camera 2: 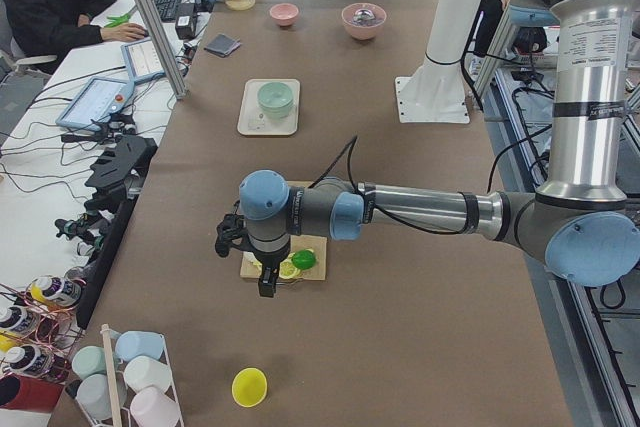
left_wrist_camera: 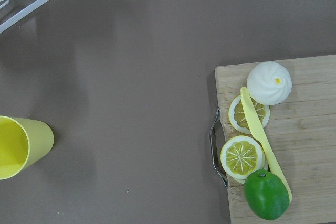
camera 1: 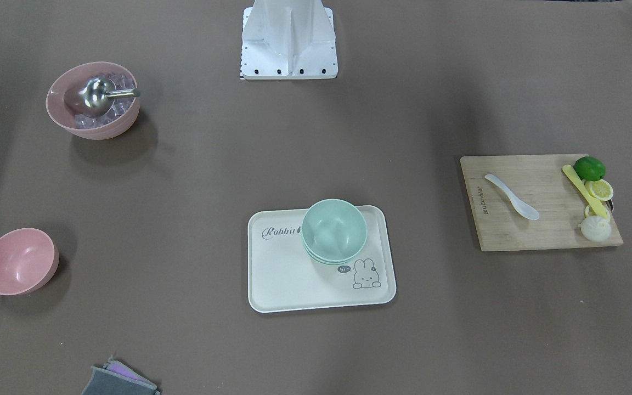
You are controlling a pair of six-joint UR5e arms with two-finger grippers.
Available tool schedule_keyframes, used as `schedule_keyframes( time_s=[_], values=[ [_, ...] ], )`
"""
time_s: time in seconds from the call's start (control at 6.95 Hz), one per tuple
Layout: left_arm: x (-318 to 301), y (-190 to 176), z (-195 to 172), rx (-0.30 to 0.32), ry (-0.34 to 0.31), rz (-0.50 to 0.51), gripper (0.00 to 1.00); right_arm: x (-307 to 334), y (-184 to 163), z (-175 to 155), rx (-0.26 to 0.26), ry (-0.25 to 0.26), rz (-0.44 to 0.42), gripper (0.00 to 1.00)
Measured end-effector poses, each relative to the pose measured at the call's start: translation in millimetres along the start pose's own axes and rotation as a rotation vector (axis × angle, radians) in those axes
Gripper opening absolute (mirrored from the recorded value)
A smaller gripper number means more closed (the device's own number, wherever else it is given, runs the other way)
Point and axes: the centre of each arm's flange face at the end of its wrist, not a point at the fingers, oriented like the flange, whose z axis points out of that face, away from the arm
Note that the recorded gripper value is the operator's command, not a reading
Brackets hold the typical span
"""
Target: Stack pink bowl on green and place spoon
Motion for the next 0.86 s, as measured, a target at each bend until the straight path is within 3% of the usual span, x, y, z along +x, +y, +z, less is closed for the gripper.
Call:
schedule_keyframes(
  time_s=[0.86],
  values=[
    [-0.9,1.5,0.9,-0.001,0.001,0.001,0.98,1.8,4.0,2.1,-0.003,-0.001,0.003,1.00]
  ],
)
